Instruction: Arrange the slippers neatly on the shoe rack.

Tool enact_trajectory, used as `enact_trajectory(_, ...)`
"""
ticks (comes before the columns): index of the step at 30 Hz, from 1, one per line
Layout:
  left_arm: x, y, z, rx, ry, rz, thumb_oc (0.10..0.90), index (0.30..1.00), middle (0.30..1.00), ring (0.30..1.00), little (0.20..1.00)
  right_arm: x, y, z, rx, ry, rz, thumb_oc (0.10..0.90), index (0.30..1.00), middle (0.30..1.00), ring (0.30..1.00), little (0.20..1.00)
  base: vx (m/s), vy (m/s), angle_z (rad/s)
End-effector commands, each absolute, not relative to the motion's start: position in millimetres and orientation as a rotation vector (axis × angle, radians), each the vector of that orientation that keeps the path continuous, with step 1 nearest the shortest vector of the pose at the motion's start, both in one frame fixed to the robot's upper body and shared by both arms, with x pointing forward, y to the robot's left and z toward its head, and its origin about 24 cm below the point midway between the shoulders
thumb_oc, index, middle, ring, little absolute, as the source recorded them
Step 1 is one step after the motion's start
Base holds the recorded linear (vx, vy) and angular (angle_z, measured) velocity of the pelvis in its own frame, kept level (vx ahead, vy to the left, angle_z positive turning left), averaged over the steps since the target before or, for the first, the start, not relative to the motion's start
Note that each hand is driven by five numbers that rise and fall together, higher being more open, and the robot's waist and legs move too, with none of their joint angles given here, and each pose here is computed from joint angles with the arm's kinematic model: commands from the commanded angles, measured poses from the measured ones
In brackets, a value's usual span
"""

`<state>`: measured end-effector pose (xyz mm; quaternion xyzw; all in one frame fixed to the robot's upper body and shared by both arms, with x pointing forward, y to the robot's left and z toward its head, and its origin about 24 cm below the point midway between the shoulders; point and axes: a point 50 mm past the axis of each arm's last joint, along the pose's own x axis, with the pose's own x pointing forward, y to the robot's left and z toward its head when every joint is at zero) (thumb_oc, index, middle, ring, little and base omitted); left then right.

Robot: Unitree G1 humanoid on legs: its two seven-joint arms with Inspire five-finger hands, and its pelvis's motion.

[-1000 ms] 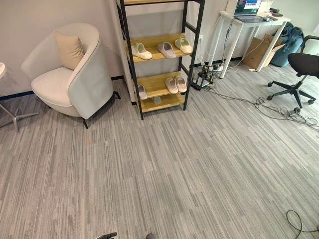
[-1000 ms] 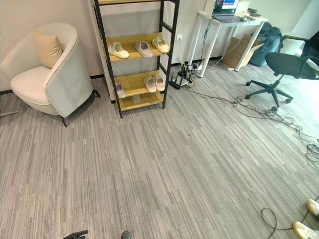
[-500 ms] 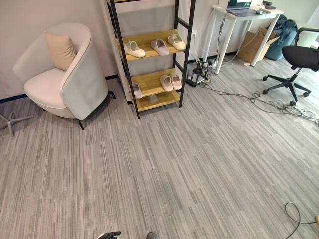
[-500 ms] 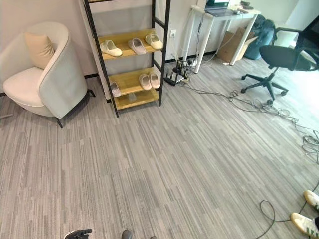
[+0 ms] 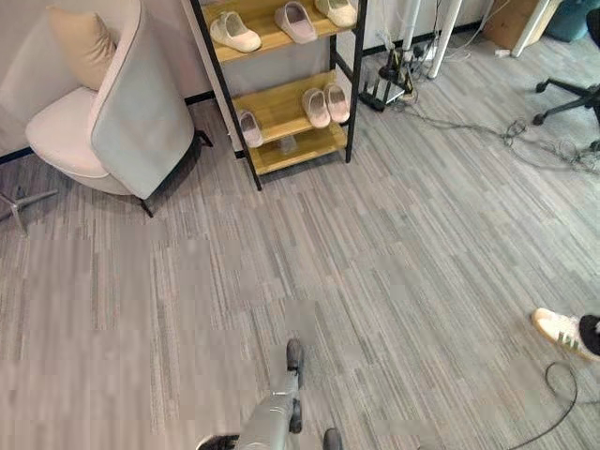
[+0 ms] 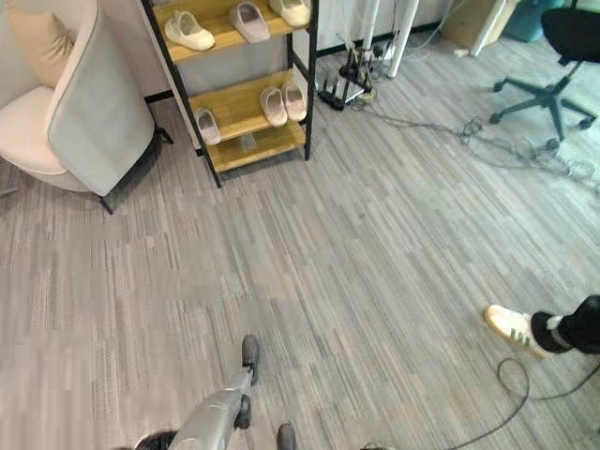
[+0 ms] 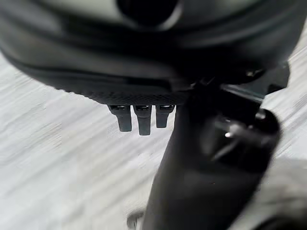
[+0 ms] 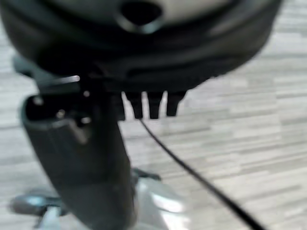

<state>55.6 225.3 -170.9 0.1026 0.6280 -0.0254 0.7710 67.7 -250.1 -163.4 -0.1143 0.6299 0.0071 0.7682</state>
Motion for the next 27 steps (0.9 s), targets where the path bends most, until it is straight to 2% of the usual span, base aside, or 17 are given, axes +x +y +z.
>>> enact_trajectory(1,77,224,-168,0.258,1.302,-0.079,0.800,0.900,0.900,0.900,0.900,76,-246,-162,-0.237,1.312,0.052,0.800,0.900,0.900,0.900,0.900,0.49,0.110,-0.24)
enact_trajectory(7,104,228,-161,0.292,1.210,-0.061,0.800,0.900,0.900,0.900,0.900,101,-242,-157,-0.252,1.218,0.068,0.800,0.900,0.900,0.900,0.900,0.47,0.134,-0.03)
enact_trajectory(8,120,224,-157,0.270,1.152,-0.053,0.800,0.900,0.900,0.900,0.900,103,-241,-156,-0.268,1.206,0.073,0.800,0.900,0.900,0.900,0.900,0.42,0.000,0.52)
enact_trajectory(13,136,211,-154,0.234,1.089,-0.062,0.800,0.900,0.900,0.900,0.900,106,-234,-157,-0.262,1.200,0.112,0.800,0.900,0.900,0.900,0.900,0.73,-0.222,0.79)
enact_trajectory(16,130,210,-156,0.184,1.117,-0.022,0.800,0.900,0.900,0.900,0.900,105,-237,-157,-0.272,1.217,0.111,0.800,0.900,0.900,0.900,0.900,0.36,-0.202,0.84)
enact_trajectory(17,116,209,-161,0.140,1.163,0.001,0.800,0.900,0.900,0.900,0.900,94,-236,-161,-0.297,1.256,0.133,0.800,0.900,0.900,0.900,0.900,0.26,-0.249,0.60)
enact_trajectory(18,116,209,-161,0.140,1.163,0.001,0.800,0.900,0.900,0.900,0.900,94,-236,-161,-0.297,1.257,0.133,0.800,0.900,0.900,0.900,0.900,0.53,-0.469,0.63)
enact_trajectory(19,98,209,-166,0.069,1.209,0.050,0.800,0.900,0.900,0.900,0.900,95,-241,-159,-0.325,1.263,0.145,0.800,0.900,0.900,0.900,0.900,0.34,-0.345,0.42)
enact_trajectory(21,95,211,-167,0.041,1.218,0.084,0.800,0.900,0.900,0.900,0.900,97,-241,-158,-0.320,1.254,0.133,0.800,0.900,0.900,0.900,0.900,0.26,-0.358,0.54)
enact_trajectory(27,64,218,-172,-0.117,1.295,0.273,0.800,0.900,0.900,0.900,0.900,121,-251,-149,-0.335,1.160,0.063,0.800,0.900,0.900,0.900,0.900,0.28,-0.199,0.20)
